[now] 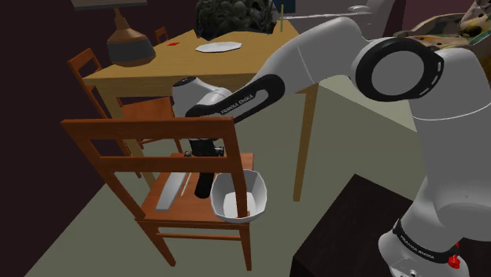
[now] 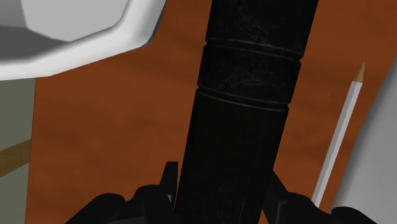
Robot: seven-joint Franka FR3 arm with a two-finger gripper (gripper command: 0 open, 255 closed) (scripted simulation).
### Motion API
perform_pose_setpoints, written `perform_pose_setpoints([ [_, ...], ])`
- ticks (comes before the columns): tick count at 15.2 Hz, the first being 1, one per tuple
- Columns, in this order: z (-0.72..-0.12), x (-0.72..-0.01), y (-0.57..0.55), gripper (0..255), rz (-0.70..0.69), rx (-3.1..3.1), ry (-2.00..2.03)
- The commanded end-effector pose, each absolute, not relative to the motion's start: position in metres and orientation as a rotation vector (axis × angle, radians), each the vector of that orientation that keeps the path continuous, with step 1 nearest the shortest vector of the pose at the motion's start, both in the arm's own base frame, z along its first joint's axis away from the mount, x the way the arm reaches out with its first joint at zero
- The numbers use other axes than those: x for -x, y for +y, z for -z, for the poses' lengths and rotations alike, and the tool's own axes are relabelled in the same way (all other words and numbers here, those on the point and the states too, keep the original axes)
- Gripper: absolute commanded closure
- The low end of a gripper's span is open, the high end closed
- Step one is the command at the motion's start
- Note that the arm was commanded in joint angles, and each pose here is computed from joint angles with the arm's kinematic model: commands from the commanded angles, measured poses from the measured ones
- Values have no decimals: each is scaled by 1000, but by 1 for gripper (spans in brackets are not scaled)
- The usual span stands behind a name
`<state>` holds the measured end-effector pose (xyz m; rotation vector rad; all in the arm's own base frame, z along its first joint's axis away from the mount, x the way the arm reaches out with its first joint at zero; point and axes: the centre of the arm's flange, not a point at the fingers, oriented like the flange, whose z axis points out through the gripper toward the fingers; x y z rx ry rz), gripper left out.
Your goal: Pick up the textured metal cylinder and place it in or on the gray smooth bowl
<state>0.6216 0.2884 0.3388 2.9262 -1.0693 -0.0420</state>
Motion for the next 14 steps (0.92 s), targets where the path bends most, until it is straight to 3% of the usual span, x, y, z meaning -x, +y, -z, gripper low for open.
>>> perform_pose_setpoints([
  [1,-350,-622,289,255,42,-2927,-1069],
  [14,-419,-622,289,255,42,-2927,-1069],
])
